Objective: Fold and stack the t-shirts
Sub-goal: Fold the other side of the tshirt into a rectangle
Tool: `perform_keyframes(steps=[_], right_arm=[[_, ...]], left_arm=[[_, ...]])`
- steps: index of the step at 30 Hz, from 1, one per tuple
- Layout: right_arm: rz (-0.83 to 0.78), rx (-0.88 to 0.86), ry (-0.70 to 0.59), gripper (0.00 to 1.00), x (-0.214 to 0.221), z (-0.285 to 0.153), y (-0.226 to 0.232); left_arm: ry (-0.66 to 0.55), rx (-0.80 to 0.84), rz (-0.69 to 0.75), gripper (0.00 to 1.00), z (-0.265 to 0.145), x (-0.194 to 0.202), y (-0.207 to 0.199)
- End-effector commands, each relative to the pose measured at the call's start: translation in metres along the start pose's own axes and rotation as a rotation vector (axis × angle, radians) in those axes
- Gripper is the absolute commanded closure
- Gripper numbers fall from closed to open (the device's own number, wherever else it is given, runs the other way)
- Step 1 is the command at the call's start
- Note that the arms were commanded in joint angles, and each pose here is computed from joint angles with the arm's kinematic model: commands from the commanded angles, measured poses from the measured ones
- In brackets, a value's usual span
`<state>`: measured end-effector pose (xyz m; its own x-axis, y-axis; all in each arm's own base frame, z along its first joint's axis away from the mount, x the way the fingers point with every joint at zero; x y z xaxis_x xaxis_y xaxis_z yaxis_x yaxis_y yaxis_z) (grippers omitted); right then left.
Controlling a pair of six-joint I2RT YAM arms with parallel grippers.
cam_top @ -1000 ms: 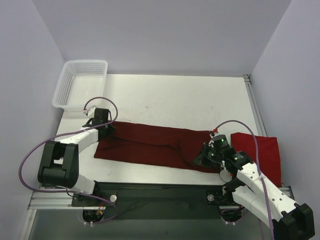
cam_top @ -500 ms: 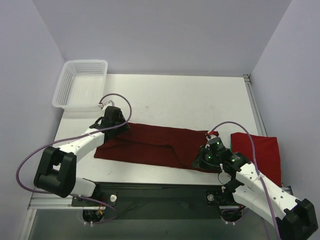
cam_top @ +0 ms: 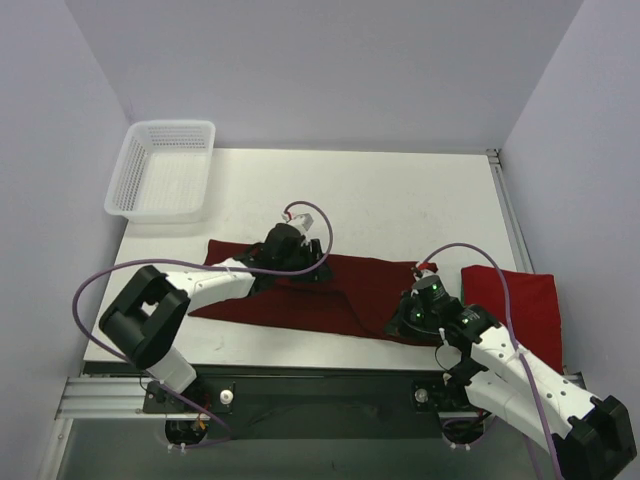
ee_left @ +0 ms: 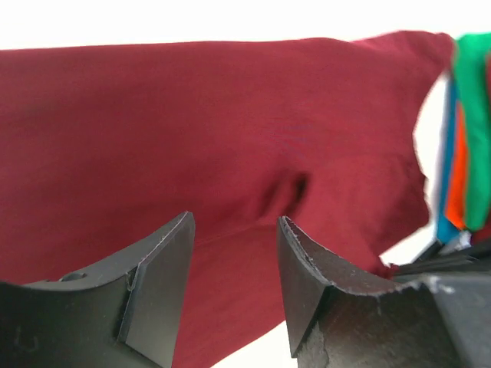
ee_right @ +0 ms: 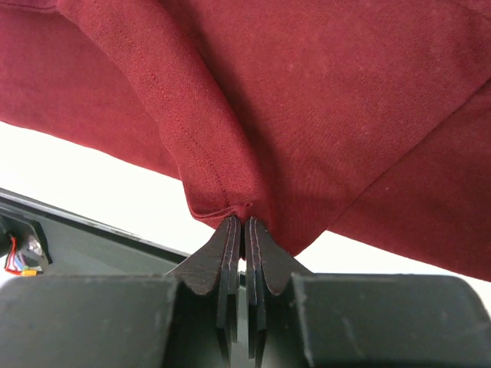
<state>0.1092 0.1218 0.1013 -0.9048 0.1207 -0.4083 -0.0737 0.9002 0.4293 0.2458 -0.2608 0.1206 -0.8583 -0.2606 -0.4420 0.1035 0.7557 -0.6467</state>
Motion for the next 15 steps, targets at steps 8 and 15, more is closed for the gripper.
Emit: perform_keyframes(steps=[8,15], right_arm=[[-0.007,0.061,0.015,1.0,0.005,0.002,-0.008],[-0.008,0.061,0.008,1.0,0.004,0.0,-0.007]], left_arm=[[0.079,0.245,0.093,0.44,0.032,0.014,-0.072],[0.097,0.212,0.104,0.5,0.034,0.022,-0.068]])
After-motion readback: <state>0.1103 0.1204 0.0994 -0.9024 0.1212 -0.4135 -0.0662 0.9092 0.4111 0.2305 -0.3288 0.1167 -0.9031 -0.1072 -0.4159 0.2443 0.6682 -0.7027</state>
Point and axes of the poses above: each gripper's point midway between its finger pads, its own z axis out along the fingers, its own y axis along the line the jaws close on, x = y × z, the point moved 7 cm from there along -z, back along the fingers, and after that the axes turned 8 degrees about -z, right-handed, at the moved point
